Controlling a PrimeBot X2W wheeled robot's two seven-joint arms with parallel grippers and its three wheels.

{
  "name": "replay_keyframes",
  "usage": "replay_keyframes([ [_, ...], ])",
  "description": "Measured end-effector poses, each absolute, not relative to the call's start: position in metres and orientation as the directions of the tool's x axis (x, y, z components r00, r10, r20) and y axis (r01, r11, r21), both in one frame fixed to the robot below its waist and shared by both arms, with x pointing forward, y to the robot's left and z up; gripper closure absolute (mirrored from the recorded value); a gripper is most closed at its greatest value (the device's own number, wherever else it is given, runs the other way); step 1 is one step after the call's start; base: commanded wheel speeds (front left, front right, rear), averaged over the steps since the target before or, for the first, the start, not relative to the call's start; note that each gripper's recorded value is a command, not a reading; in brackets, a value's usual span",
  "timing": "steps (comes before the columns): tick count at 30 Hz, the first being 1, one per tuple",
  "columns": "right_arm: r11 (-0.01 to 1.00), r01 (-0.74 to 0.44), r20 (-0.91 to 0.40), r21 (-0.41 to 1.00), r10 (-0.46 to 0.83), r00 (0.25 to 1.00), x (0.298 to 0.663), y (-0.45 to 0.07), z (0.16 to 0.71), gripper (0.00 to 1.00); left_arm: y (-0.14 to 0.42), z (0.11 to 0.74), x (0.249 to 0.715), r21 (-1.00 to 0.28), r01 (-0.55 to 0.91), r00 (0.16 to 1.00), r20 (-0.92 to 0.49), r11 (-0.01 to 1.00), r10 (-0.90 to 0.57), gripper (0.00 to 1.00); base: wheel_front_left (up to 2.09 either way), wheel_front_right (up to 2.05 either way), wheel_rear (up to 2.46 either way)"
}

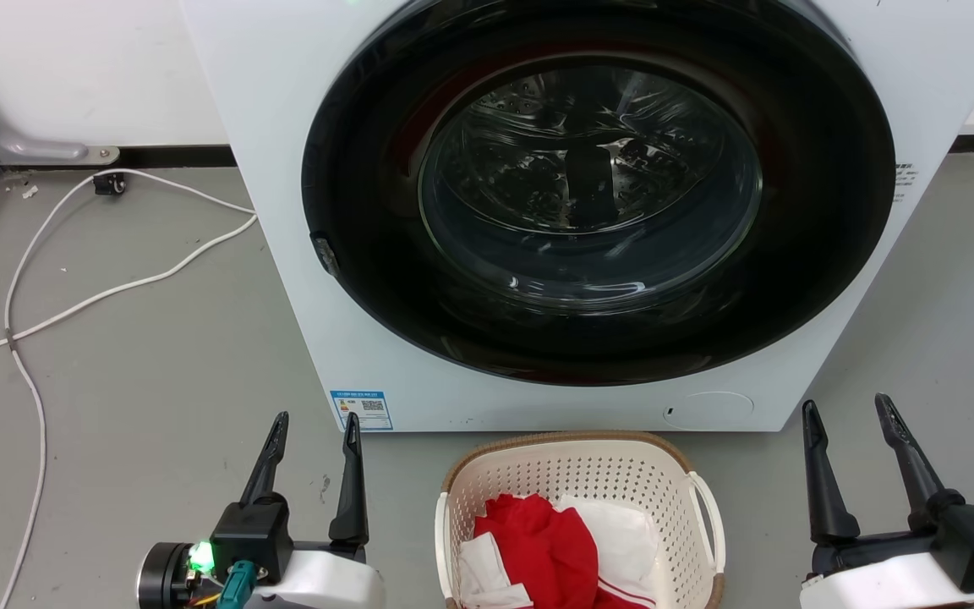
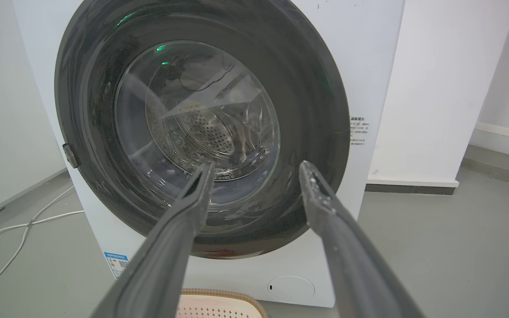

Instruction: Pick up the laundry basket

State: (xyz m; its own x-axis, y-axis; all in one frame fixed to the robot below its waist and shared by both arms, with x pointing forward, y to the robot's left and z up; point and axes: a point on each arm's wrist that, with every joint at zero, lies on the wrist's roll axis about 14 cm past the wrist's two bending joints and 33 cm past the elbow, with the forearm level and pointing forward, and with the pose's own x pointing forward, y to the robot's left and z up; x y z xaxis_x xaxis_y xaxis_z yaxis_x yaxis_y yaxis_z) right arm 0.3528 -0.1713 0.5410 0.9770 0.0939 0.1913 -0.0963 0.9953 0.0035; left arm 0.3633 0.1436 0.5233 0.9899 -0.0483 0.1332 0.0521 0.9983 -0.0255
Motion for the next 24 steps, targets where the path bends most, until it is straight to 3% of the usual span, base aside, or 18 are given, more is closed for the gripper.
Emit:
replay_keyframes([
  [24, 0.995, -0.095, 0.185, 0.041, 0.086, 0.979, 0.3525, -0.1723, 0.5380, 0.00, 0.1489, 0.5238, 0.3605, -0.059, 0.041, 0.990, 0.134, 0.997, -0.033, 0.00, 0.00, 0.00, 0.00],
])
